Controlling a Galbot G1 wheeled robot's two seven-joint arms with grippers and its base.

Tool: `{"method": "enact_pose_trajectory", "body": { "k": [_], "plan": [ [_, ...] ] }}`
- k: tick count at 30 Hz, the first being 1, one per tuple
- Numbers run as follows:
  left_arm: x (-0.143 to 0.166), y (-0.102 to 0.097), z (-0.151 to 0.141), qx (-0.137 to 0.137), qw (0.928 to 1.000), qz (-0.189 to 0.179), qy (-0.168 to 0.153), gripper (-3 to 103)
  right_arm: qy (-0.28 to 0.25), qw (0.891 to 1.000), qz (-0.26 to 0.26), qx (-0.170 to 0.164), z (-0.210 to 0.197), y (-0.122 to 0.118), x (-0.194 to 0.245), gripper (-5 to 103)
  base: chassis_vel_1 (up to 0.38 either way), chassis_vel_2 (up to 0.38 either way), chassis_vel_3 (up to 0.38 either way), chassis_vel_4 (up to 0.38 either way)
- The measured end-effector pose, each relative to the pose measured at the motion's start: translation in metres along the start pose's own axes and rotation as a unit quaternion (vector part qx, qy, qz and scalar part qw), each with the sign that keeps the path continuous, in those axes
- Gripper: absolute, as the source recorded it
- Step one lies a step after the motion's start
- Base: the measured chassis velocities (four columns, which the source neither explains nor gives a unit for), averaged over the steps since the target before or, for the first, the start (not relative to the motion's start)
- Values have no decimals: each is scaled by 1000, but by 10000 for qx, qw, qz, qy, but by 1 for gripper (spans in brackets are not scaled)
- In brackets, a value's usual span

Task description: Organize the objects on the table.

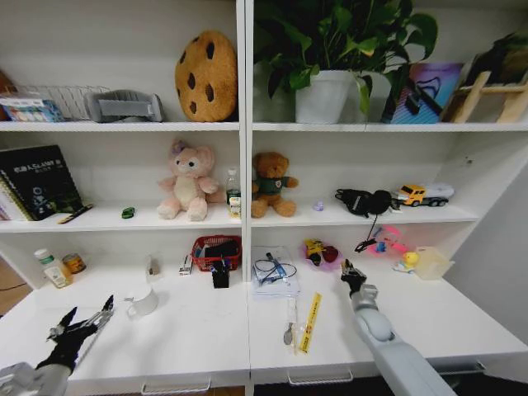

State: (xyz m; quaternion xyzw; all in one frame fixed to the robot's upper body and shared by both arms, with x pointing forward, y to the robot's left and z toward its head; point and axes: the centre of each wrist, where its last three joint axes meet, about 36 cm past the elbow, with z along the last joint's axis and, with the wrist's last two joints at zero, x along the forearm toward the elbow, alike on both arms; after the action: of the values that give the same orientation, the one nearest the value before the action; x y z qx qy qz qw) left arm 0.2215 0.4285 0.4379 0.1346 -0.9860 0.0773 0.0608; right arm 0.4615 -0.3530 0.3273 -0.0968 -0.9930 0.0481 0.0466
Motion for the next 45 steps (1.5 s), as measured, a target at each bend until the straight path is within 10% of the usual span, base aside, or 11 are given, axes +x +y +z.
{"method": "enact_pose_trajectory", "body": {
  "k": [16, 26, 45],
  "plan": [
    [0, 0, 0, 0, 10000, 1, 0, 100, -79, 9994, -251, 218, 0, 39, -118, -1, 0, 0, 0, 0],
    [0, 0, 0, 0, 10000, 1, 0, 100, -170, 9995, -113, 243, -6, 25, -109, 37, 0, 0, 0, 0],
    [0, 0, 0, 0, 10000, 1, -1, 100, -420, 9977, -521, 83, -46, -10, 89, 100, 0, 0, 0, 0]
  ]
}}
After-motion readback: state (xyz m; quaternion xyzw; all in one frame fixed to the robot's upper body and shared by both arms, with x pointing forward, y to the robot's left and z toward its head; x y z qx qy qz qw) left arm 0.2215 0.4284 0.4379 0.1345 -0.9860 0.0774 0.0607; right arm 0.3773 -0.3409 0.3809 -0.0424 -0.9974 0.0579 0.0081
